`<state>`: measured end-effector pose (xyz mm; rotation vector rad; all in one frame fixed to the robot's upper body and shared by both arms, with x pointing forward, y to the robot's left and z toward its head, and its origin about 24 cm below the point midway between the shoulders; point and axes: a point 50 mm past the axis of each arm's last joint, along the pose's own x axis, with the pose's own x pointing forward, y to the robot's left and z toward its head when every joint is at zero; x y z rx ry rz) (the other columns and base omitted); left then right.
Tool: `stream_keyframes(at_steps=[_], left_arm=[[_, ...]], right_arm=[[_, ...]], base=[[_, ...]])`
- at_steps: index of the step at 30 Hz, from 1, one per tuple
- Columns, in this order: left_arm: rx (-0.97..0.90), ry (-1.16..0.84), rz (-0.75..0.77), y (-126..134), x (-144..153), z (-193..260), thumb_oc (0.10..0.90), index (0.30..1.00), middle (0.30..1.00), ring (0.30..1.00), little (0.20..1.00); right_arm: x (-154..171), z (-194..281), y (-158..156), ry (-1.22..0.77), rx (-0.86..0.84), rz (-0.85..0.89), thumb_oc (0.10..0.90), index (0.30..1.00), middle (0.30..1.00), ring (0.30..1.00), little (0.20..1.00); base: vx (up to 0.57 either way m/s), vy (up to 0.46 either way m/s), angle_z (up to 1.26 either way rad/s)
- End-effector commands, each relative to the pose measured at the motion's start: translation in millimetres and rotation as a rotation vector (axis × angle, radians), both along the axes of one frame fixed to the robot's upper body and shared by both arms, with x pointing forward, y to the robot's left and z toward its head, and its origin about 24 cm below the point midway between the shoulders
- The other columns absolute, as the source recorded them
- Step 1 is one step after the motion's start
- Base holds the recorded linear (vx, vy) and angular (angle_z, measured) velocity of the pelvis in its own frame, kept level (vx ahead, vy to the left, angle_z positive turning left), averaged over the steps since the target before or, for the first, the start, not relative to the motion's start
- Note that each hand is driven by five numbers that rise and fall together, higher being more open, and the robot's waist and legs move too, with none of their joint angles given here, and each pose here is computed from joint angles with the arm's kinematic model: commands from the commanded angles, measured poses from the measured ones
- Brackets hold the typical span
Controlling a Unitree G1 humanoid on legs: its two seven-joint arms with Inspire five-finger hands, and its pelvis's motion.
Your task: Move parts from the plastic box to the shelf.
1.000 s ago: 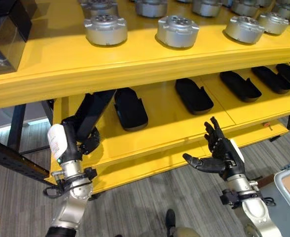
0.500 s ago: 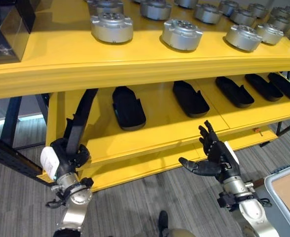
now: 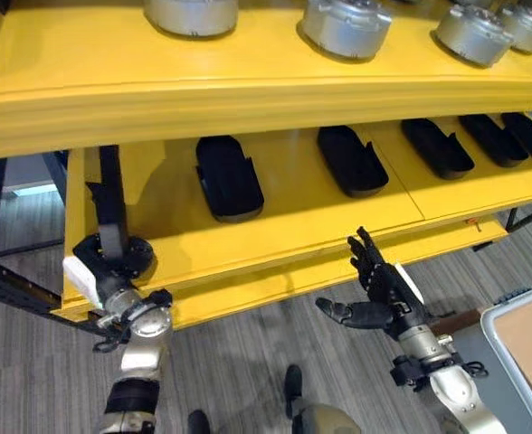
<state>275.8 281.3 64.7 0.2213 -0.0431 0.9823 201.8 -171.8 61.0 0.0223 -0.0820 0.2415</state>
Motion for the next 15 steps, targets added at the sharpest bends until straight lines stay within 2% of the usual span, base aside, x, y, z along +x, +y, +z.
stream_keyframes(at_steps=[1, 15], left_arm=[[0.067, -0.148, 0.038, 21, 16, 43, 0.4, 0.3, 0.3, 0.3, 0.3], [0.069, -0.057, 0.143, 55, 8, 37, 0.4, 0.3, 0.3, 0.3, 0.3]], right_arm=[[8, 63, 11, -0.306, 0.098, 0.071, 0.9, 1.0, 1.0, 1.0, 1.0], [9, 67, 13, -0.318, 0.098, 0.095, 0.9, 1.0, 1.0, 1.0, 1.0]], base=[[-0.03, 0.02, -0.02], [-0.01, 0.009, -0.04]])
